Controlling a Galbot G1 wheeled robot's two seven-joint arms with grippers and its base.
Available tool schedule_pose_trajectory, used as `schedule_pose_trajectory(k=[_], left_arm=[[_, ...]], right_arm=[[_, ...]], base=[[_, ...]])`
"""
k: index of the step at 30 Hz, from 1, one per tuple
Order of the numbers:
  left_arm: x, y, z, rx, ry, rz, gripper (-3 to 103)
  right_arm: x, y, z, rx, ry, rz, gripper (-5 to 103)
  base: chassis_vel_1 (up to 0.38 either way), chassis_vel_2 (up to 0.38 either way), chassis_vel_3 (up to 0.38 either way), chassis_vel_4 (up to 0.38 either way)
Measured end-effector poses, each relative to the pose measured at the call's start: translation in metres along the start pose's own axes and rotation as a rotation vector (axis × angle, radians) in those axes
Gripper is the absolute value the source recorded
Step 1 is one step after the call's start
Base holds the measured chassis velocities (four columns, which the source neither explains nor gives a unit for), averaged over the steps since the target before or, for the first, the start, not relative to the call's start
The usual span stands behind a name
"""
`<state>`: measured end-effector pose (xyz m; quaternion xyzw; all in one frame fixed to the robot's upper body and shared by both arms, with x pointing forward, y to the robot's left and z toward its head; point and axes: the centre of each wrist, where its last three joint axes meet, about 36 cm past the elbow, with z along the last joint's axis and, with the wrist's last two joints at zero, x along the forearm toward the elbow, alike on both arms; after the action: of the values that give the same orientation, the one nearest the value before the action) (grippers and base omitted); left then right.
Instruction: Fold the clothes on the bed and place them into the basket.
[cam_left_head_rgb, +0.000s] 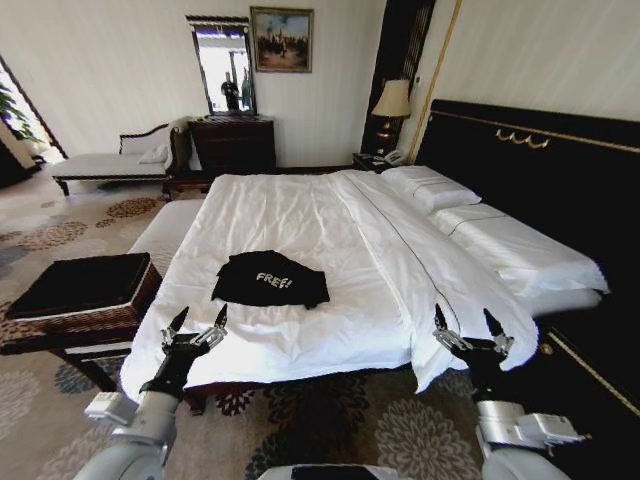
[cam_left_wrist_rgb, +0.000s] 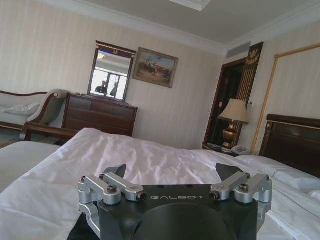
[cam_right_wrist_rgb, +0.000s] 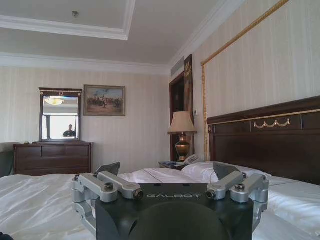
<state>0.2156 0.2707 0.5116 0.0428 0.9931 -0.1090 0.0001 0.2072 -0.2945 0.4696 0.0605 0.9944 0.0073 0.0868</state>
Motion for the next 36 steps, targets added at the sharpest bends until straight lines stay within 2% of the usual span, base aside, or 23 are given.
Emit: schedule_pose_trajectory(k=[15, 25, 36], left_arm=[[-0.002, 0.0, -0.001, -0.003, -0.008, 0.004, 100], [-0.002, 0.0, -0.001, -0.003, -0.012, 0.003, 100], [-0.003, 0.002, 0.0, -0.008, -0.013, -0.007, 100]], right_arm=[[-0.001, 0.0, 0.009, 0.002, 0.011, 0.004, 100], [-0.002, -0.001, 0.01, -0.001, 0.011, 0.006, 100], [-0.003, 0.002, 0.012, -0.032, -0.016, 0.005, 100]], base=[[-0.046, 0.068, 0.039, -0.068], [-0.012, 0.2, 0.021, -0.216], [-0.004, 0.116, -0.001, -0.102]])
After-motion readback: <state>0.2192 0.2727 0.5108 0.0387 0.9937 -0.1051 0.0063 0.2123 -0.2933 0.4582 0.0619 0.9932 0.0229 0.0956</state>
